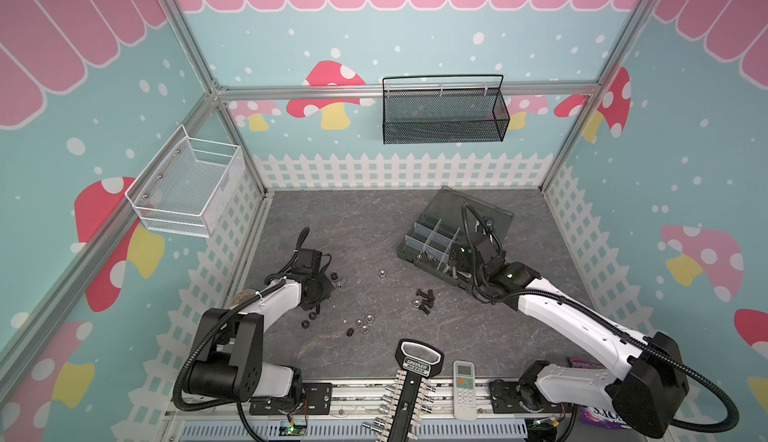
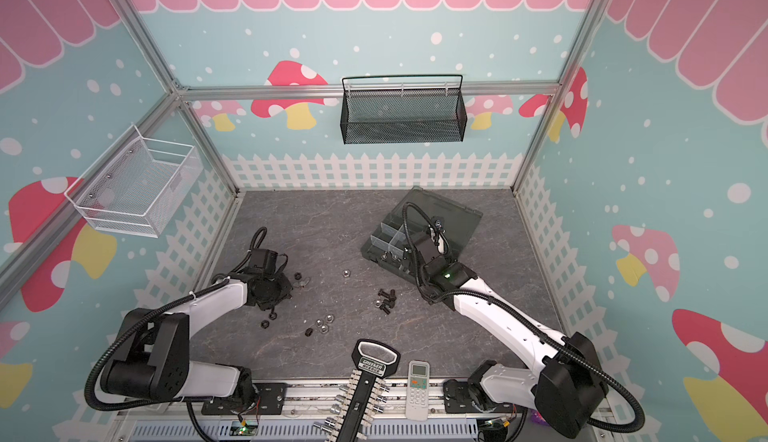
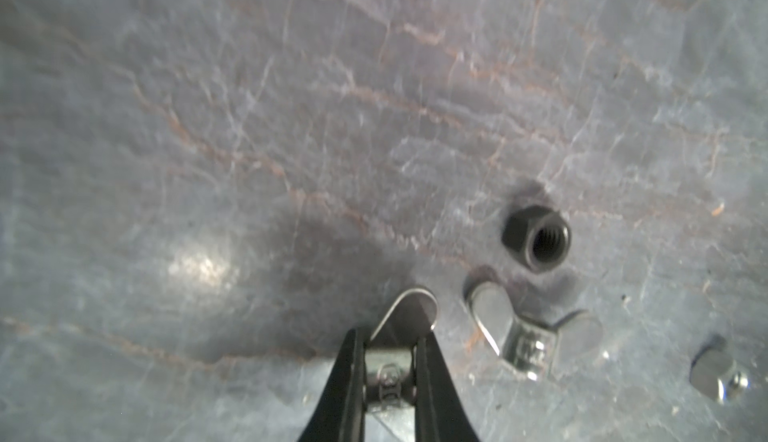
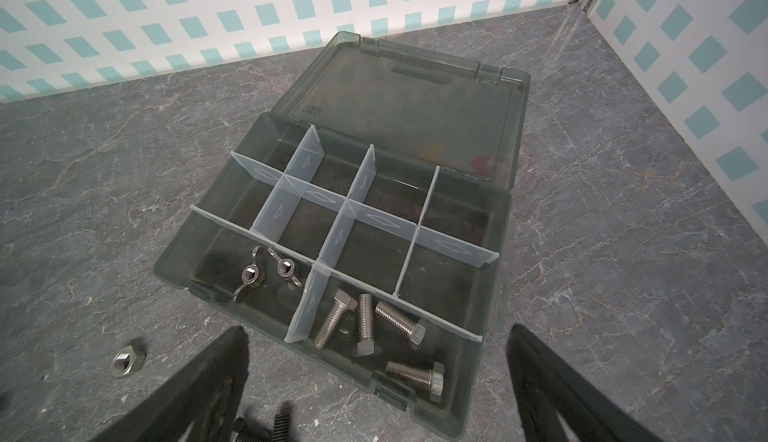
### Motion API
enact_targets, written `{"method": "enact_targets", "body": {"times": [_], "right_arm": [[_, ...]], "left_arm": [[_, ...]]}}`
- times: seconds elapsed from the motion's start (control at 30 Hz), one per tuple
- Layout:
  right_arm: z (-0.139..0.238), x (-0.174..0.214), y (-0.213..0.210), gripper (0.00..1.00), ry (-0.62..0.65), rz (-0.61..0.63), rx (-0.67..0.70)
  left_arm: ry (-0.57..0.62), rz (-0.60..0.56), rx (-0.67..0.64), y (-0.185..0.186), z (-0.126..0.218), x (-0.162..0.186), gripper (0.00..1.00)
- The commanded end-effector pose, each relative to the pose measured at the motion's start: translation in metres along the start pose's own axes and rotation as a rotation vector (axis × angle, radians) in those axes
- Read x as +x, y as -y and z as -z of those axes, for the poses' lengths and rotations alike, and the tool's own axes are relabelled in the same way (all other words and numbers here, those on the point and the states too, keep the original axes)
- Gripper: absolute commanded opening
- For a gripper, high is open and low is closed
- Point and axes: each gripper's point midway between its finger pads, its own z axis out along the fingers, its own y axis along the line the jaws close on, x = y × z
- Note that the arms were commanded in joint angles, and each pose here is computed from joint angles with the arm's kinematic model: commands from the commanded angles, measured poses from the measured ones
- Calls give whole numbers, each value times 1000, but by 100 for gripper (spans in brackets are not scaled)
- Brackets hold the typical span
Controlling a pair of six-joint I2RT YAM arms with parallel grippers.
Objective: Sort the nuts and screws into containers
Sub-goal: 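Lower the left gripper onto a silver wing nut and close it, then carry the wing nut with the left gripper into the wing nut compartment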
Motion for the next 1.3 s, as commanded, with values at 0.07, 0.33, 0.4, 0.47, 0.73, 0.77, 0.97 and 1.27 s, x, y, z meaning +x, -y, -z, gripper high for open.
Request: {"method": "enact_targets", "body": {"times": [0.07,0.33,0.4,0.47,0.73,0.77,0.97,1.27], "right_arm": [[-7,3,-4,98,-12,-3,0],[-14,8,-10,98,-33,9,-2],[-14,9,-9,98,-35,11,2],[-16,11,-9,98,-39,12,5],[-18,17,-5,98,-48,-14,19],[-17,17,-5,98,-48,-17,18],[-12,17,-1,98,-42,-38,15],[-6,16,4,98,-32,-45,13]], "left_arm": [[-17,24,74,13,14,6,6],[26,-16,173,48,37,-2,5],[48,-58,196,64,44,-2,5],[68,-102,236,86,51,0,5],[67,-254,425,194,63,18,5],[56,-270,447,208,61,21,5],[31,-335,492,273,45,33,5],[-24,-323,477,310,3,41,8]]}}
